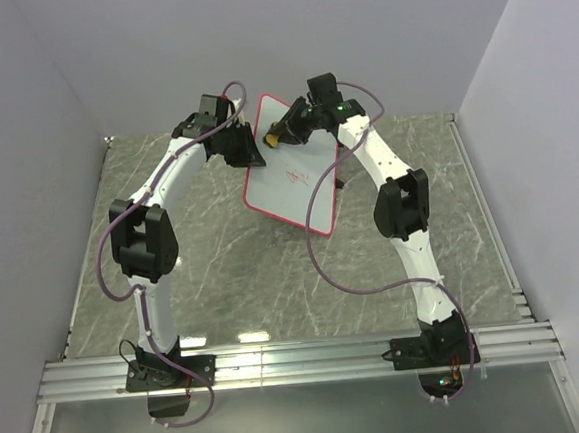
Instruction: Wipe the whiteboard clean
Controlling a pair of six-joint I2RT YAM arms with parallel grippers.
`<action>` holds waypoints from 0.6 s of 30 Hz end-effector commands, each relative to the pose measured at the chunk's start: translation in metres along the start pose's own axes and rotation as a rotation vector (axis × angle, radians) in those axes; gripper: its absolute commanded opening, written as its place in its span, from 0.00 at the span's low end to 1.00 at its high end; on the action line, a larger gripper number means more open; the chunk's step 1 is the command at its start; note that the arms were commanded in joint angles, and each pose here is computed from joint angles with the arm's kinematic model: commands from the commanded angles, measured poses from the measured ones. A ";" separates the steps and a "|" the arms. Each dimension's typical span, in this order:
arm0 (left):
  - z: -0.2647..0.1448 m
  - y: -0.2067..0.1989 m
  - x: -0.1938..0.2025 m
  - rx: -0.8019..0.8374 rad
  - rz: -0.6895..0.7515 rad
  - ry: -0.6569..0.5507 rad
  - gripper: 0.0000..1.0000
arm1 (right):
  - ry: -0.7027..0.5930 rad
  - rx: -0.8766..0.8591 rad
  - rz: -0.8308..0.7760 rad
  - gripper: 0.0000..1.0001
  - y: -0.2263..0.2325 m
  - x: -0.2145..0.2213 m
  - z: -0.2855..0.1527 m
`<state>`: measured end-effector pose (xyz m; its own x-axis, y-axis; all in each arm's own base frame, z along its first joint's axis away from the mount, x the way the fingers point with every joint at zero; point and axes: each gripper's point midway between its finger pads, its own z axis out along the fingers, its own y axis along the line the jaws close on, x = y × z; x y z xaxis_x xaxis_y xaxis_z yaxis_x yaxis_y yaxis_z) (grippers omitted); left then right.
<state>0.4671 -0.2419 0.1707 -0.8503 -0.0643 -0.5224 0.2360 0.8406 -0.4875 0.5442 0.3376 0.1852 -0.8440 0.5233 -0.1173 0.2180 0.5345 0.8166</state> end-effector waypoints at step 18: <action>0.039 -0.017 0.093 0.018 0.115 0.292 0.00 | 0.282 0.657 -0.130 0.00 -0.234 0.102 -0.022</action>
<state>0.4638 -0.2397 0.1668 -0.8590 -0.0580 -0.5088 0.2262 0.8485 -0.4785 0.4708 0.2792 0.1102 -0.9134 0.3736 -0.1618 0.2154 0.7807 0.5867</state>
